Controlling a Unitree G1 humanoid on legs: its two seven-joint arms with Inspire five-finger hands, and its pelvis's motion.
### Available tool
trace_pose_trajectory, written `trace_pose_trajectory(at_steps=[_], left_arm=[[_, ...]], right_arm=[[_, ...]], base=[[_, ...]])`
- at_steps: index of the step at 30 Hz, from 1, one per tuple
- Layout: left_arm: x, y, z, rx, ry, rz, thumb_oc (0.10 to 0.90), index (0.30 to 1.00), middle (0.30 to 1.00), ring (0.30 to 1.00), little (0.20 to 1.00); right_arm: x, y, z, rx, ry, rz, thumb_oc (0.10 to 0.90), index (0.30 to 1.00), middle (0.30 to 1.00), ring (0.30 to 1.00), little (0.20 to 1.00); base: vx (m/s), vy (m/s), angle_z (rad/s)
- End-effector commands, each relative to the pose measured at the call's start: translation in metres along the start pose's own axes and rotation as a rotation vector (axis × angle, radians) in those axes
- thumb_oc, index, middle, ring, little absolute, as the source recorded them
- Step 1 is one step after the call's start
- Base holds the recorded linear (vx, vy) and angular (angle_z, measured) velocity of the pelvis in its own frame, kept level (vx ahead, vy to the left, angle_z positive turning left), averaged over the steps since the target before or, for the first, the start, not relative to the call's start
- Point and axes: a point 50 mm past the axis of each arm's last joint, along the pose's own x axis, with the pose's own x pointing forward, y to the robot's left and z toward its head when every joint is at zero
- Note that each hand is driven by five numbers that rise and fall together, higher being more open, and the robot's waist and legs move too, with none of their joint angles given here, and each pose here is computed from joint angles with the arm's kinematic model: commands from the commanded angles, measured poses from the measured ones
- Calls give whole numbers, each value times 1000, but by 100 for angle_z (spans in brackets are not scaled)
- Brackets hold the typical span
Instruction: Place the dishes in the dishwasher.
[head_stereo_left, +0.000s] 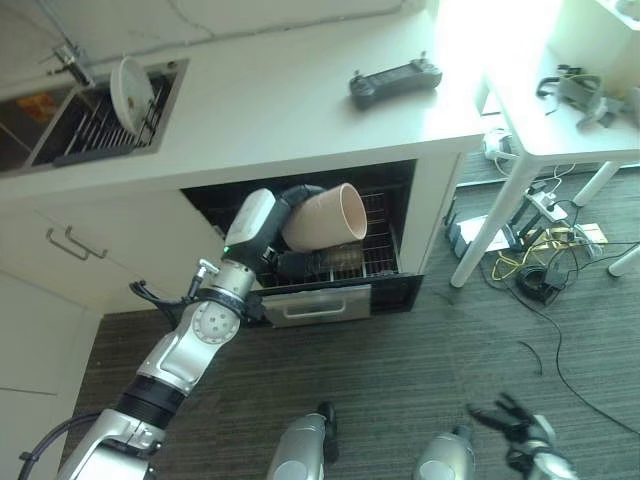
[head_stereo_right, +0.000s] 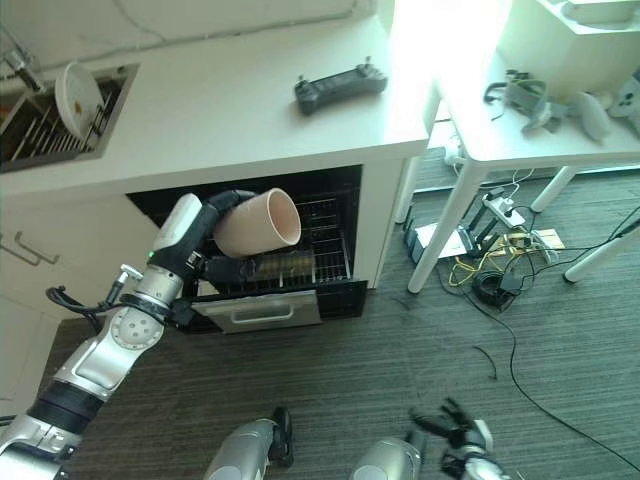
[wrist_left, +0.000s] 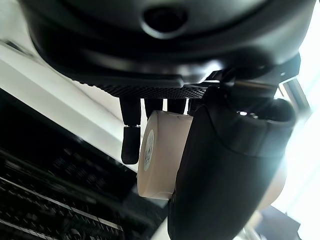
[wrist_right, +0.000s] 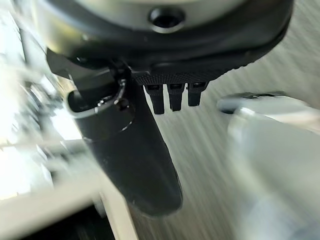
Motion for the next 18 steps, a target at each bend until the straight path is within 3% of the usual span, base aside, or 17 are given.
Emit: trace_pose_trajectory(at_steps=[1, 6, 10, 16, 18], left_arm=[[19, 41, 46, 11, -238, 171, 400, 300, 300, 300, 300], [18, 42, 37, 2, -192, 158, 400, 300, 300, 300, 300], [15, 44, 37, -25, -192, 169, 400, 300, 300, 300, 300], [15, 39, 41, -63, -192, 184, 400, 300, 300, 300, 300], [12, 37, 39, -168, -183, 192, 400, 300, 300, 300, 300]], right_arm=[[-6, -40, 17, -38, -56, -93, 800, 900, 900, 900, 900], [-9, -41, -5, -62, 48, -81, 800, 900, 900, 900, 900], [-10, -42, -3, -43, 21, -88, 800, 900, 900, 900, 900], [-7, -37, 33, 43, -201, -64, 800, 900, 900, 900, 900], [-9, -22, 67, 87, -397, -31, 800, 900, 900, 900, 900]], base=[[45, -92, -9], [114, -173, 10], [128, -150, 3], [89, -37, 15], [106, 22, 16]])
